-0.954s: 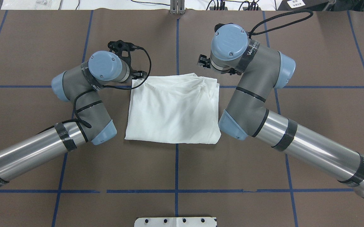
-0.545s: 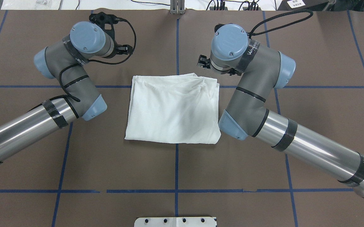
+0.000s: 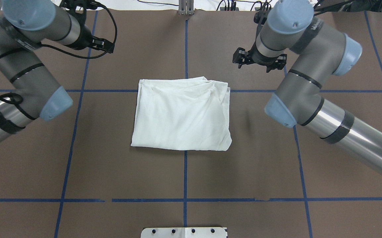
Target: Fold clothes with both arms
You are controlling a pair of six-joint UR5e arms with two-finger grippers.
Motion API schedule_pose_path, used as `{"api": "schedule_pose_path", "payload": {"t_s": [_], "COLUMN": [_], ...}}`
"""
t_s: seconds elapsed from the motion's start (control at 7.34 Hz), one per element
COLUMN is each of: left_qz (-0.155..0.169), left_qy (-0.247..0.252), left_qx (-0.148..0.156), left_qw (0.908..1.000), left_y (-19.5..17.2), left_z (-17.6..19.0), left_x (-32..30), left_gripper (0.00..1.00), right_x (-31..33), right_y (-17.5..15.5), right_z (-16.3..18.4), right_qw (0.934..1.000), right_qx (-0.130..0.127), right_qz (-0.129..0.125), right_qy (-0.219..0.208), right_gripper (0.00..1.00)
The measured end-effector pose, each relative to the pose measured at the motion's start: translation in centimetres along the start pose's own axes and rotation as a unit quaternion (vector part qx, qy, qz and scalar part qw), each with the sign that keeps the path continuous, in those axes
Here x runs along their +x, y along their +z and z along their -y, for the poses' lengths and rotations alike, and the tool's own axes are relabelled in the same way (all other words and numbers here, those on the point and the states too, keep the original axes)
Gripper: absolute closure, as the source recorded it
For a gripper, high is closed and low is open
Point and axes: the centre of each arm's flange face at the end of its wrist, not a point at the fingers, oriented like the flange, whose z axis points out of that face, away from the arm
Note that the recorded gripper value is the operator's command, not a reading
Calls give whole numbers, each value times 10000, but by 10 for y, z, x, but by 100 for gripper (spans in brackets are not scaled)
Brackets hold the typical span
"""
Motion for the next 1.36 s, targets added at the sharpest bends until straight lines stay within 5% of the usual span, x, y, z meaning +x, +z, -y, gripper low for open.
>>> {"api": "schedule_pose_path", "payload": {"t_s": [0.27,0.68,0.95,1.36], "left_qz": [45,118,270,170], "left_qy": [724,244,-230,-579], "left_qx": [-396,-978,-1315,-1522], "left_qw": [9966,9948,9907,9865], "left_y": [-67,-98,-94,-102], "left_z": [-12,-75,-125,-173], "left_x": [-84,-250,-312,-383], "left_gripper": [0,0,0,0], "right_x": [119,344,473,576], "right_y": [-37,-70,-72,-51], "right_z": [24,38,0,-87], "right_qw": [9973,9841,9778,9790], "right_qx": [-371,-735,-1020,-1456], "right_qz": [-52,-328,-425,-489], "right_qy": [-624,-1584,-1782,-1343], "right_gripper": [0,0,0,0]}}
